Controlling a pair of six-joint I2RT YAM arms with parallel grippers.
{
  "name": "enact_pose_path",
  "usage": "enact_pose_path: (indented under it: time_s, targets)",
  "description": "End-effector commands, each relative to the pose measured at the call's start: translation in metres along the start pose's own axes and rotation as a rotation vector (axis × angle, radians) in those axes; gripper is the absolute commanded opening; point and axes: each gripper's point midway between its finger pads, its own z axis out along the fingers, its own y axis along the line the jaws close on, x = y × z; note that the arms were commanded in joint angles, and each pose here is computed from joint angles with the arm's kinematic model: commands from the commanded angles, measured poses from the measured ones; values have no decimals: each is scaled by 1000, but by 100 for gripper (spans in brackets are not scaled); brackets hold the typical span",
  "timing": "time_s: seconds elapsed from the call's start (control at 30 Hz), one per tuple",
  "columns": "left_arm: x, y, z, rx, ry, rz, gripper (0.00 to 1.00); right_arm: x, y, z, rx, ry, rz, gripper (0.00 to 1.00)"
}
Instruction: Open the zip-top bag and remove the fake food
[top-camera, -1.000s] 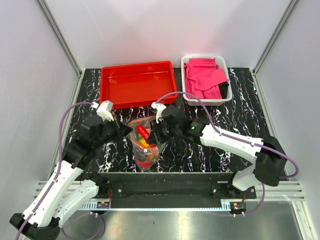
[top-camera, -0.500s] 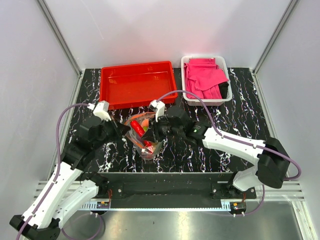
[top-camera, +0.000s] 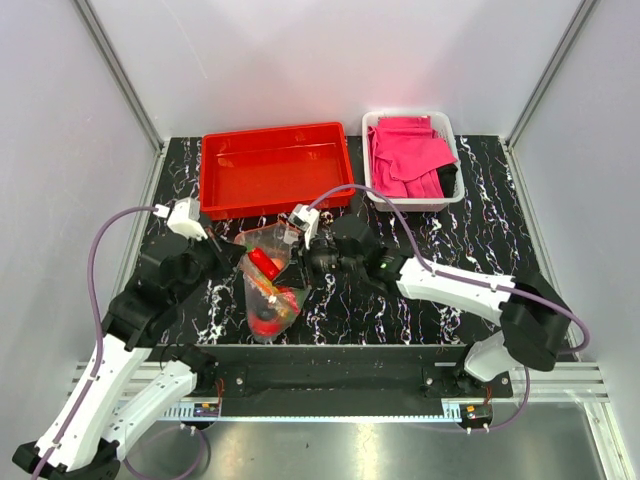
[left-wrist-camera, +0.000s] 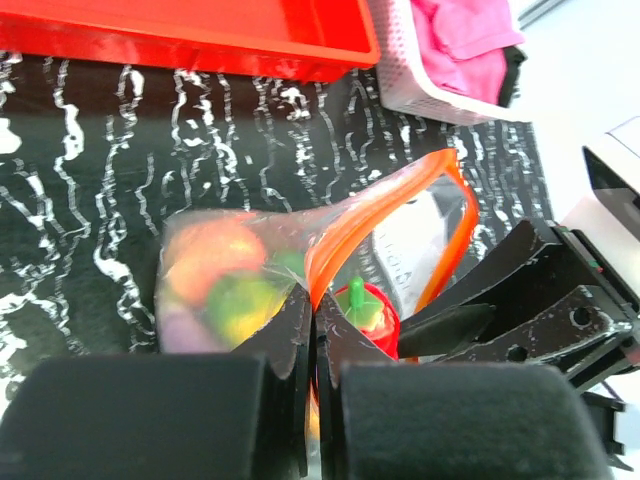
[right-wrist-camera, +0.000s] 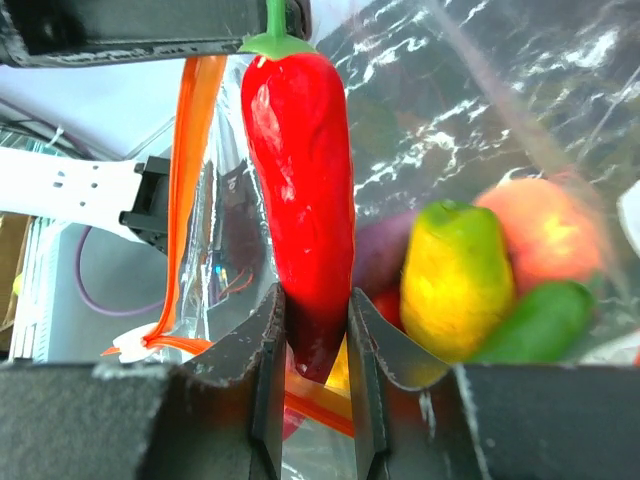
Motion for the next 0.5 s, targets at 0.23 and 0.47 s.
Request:
enact_pose_path:
  time_s: [0.23,0.47]
  targets:
    - [3,16,9,-82,37,78,0,-38,8,10,-6,-127,-61,0]
    - [20,13,9,-43,86,48,0,-83,-11,6,174,-255,-11,0]
